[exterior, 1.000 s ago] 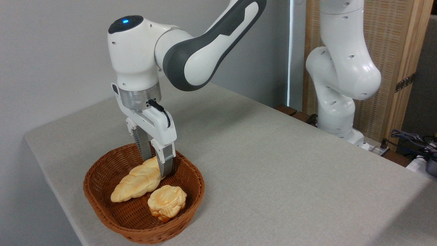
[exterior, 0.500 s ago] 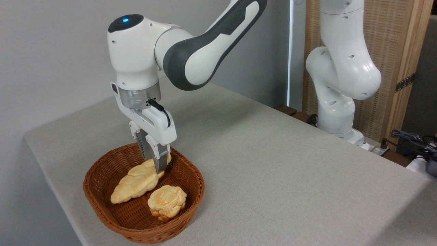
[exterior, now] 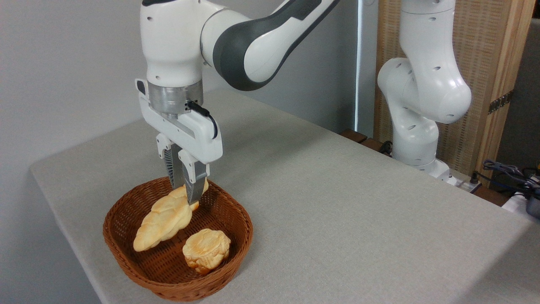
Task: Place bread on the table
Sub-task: 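Lift the gripped bread roll up out of the basket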
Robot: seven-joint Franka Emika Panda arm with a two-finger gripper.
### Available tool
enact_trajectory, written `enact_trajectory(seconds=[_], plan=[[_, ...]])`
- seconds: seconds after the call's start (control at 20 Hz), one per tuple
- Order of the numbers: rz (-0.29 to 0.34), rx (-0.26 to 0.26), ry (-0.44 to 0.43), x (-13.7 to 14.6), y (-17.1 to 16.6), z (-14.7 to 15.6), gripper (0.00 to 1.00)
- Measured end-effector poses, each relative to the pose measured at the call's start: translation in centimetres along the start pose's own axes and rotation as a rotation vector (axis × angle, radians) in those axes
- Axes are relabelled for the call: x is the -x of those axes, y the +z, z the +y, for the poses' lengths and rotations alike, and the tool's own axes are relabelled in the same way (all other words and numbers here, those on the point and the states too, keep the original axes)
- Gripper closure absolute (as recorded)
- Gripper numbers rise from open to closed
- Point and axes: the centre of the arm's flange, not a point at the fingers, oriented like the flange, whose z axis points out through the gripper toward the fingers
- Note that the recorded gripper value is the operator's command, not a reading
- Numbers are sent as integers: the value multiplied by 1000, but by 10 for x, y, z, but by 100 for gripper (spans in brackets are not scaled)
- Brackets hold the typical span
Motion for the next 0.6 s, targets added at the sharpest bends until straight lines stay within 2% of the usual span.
enact_trajectory(seconds=[0.25, 0.4, 0.6], plan=[[-11, 19, -24, 23, -42, -2, 55], [-46, 58, -28, 48, -65, 10, 52], [-90, 108, -34, 86, -76, 27, 52]])
